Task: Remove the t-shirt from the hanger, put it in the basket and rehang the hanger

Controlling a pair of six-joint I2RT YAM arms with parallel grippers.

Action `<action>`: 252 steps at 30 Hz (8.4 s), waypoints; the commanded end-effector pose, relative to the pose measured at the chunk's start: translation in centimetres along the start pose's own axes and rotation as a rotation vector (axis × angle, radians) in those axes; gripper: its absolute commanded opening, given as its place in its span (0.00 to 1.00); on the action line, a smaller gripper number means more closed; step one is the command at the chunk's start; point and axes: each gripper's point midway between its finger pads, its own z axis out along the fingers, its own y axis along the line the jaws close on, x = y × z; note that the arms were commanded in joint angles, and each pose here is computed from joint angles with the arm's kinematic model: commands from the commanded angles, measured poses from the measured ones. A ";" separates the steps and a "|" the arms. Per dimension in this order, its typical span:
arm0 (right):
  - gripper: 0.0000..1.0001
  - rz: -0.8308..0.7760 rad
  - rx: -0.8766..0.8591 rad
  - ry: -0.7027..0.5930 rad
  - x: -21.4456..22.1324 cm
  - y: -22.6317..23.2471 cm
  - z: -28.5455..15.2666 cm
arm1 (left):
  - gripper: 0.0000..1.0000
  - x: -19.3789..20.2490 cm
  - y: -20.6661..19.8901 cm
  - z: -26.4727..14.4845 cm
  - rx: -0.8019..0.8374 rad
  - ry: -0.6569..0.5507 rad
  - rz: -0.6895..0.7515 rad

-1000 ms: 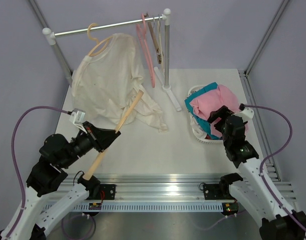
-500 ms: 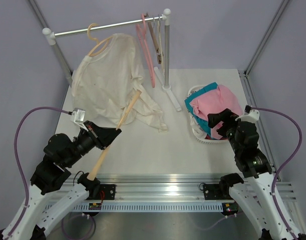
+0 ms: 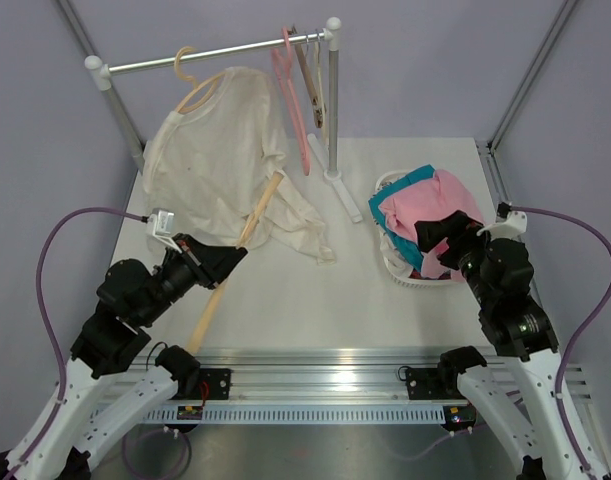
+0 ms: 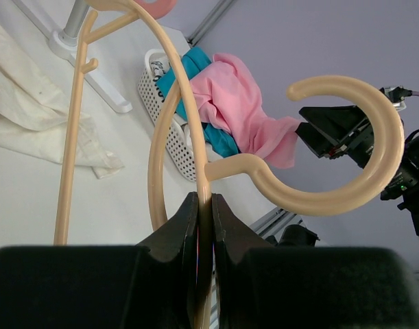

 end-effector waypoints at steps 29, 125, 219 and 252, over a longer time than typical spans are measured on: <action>1.00 -0.363 0.489 0.517 1.7 -5.4 5.2 | 0.00 -0.5 -2.2 0.3 0.125 -0.011 0.077; 0.00 -0.121 -1.174 0.165 8.2 35.0 -12.2 | 0.95 -7.4 -6.4 -1.8 0.239 -0.283 -0.160; 0.87 -0.066 -0.815 0.219 3.9 35.1 17.8 | 0.99 -0.3 8.9 -5.8 -0.270 -0.246 0.327; 0.99 -0.248 -0.747 0.292 9.1 18.2 -6.2 | 0.99 -2.9 4.3 -8.8 -0.182 -0.257 0.277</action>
